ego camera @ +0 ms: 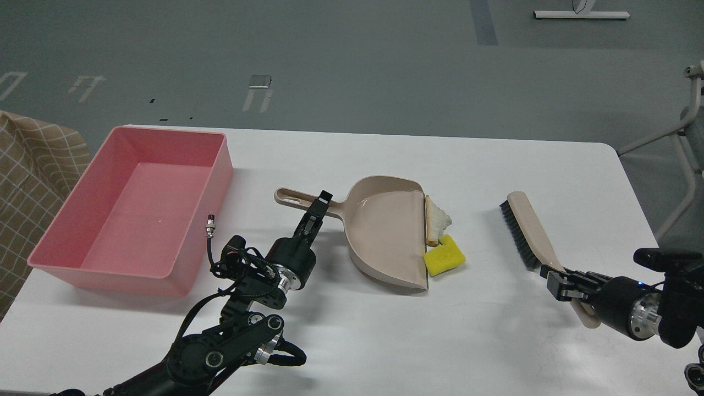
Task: Sweep and dump garbage into bin
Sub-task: 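Grasp the brush handle with the right gripper and lift it, then sweep the brush across the dustpan, pushing the yellow sponge inward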
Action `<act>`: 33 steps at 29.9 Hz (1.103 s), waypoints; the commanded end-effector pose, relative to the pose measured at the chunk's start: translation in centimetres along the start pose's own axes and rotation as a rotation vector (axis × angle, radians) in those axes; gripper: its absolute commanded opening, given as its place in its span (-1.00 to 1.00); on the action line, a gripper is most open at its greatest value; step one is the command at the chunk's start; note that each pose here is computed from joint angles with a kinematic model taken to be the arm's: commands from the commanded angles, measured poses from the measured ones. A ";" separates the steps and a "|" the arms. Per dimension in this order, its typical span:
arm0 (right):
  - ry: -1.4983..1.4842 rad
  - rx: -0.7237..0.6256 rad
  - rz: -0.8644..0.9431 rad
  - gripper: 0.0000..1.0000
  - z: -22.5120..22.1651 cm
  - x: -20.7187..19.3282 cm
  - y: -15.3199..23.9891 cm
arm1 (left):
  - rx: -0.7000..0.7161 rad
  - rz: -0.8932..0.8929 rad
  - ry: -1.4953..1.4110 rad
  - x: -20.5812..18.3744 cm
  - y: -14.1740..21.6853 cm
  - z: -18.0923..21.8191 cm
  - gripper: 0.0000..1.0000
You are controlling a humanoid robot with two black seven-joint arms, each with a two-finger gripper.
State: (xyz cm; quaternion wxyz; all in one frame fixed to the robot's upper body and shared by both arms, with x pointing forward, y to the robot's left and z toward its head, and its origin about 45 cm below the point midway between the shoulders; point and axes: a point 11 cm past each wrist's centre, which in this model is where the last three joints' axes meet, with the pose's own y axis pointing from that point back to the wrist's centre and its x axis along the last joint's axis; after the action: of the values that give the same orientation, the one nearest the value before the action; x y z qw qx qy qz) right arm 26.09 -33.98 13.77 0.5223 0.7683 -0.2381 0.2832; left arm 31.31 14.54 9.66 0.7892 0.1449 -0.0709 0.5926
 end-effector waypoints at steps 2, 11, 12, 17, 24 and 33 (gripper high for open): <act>0.005 0.015 -0.004 -0.77 -0.9 -0.1 -0.6 | 0.001 -0.002 -0.001 -0.1 0.1 0.0 -0.32; 0.002 0.017 -0.006 -0.77 -1.0 -0.2 -0.8 | 0.000 -0.003 -0.001 -0.1 0.1 0.0 -0.38; 0.001 0.017 -0.006 -0.77 -1.0 -0.2 -0.8 | 0.000 -0.003 -0.001 -0.1 0.1 0.0 -0.38; -0.006 0.017 0.001 -0.77 -1.4 -0.1 -1.1 | 0.001 -0.002 -0.002 -0.1 0.1 -0.1 -0.40; 0.000 0.034 0.004 -0.76 -2.6 0.1 -1.9 | 0.001 -0.002 -0.002 -0.1 0.1 -0.1 -0.47; 0.000 0.044 0.011 -0.76 -3.4 0.3 -2.5 | 0.001 -0.001 -0.007 0.1 0.1 -0.1 -0.51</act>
State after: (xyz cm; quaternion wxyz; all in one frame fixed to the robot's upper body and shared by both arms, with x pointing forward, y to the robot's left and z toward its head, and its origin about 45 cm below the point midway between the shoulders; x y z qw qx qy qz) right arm 27.29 -30.34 13.41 0.5072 0.7761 -0.2346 0.2922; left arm 31.16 14.68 9.53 0.7893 0.1476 -0.0725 0.5915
